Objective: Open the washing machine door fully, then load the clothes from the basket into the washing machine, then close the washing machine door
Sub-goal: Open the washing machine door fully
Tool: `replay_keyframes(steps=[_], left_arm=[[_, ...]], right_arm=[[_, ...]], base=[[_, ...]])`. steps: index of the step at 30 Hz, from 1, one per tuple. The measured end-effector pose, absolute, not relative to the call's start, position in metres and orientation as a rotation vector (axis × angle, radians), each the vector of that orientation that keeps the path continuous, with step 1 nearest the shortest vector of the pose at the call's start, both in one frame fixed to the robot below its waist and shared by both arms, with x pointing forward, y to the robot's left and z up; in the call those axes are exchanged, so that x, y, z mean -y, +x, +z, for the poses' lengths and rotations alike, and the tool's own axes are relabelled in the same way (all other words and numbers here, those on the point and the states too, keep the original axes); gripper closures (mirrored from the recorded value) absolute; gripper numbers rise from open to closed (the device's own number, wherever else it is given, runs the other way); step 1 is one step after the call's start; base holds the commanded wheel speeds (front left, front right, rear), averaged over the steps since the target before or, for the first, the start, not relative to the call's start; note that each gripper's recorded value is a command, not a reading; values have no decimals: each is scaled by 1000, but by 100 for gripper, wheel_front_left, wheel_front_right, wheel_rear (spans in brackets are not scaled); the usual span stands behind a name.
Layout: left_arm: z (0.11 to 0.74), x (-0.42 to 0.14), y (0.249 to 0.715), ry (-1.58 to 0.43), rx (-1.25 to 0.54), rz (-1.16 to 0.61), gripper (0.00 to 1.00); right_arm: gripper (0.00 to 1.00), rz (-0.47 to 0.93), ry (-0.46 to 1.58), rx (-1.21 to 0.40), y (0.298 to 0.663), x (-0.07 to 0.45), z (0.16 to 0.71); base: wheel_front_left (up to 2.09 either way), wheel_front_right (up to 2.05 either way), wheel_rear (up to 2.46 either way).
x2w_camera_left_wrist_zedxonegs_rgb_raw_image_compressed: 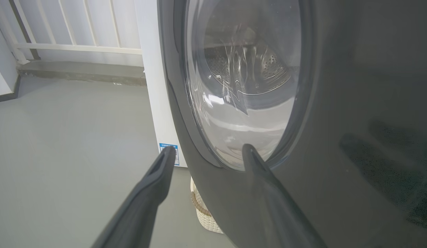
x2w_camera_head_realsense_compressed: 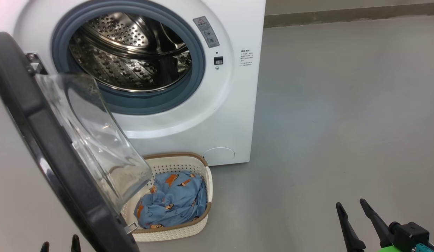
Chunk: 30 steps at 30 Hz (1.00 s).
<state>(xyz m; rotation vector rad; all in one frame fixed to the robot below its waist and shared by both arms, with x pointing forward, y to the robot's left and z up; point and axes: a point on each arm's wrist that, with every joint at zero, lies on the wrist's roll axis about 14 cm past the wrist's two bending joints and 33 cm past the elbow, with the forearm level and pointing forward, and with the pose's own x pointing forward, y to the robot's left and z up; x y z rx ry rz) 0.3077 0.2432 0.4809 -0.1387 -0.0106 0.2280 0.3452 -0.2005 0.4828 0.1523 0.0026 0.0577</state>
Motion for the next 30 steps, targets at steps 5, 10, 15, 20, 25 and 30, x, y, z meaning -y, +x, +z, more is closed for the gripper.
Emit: replay_keyframes(steps=[5,10,15,20,25,30], left_arm=[[481,-246,305,-139,11,238,0],[481,-248,303,-139,14,246,0],[482,-249,302,-140,15,251,0],[481,-250,301,-139,14,253,0],[481,-250,301,-139,14,254,55],[481,-250,302,-139,13,253,100]], right_arm=[[0,73,152,-4,348,196,483],[0,82,152,-3,349,193,483],[0,87,152,-4,349,191,483],[0,91,152,-6,350,190,482],[0,92,152,-9,350,190,482],[0,90,152,-9,350,190,482]], base=[[0,0,0],[0,0,0],[0,0,0],[0,0,0],[0,0,0],[0,0,0]])
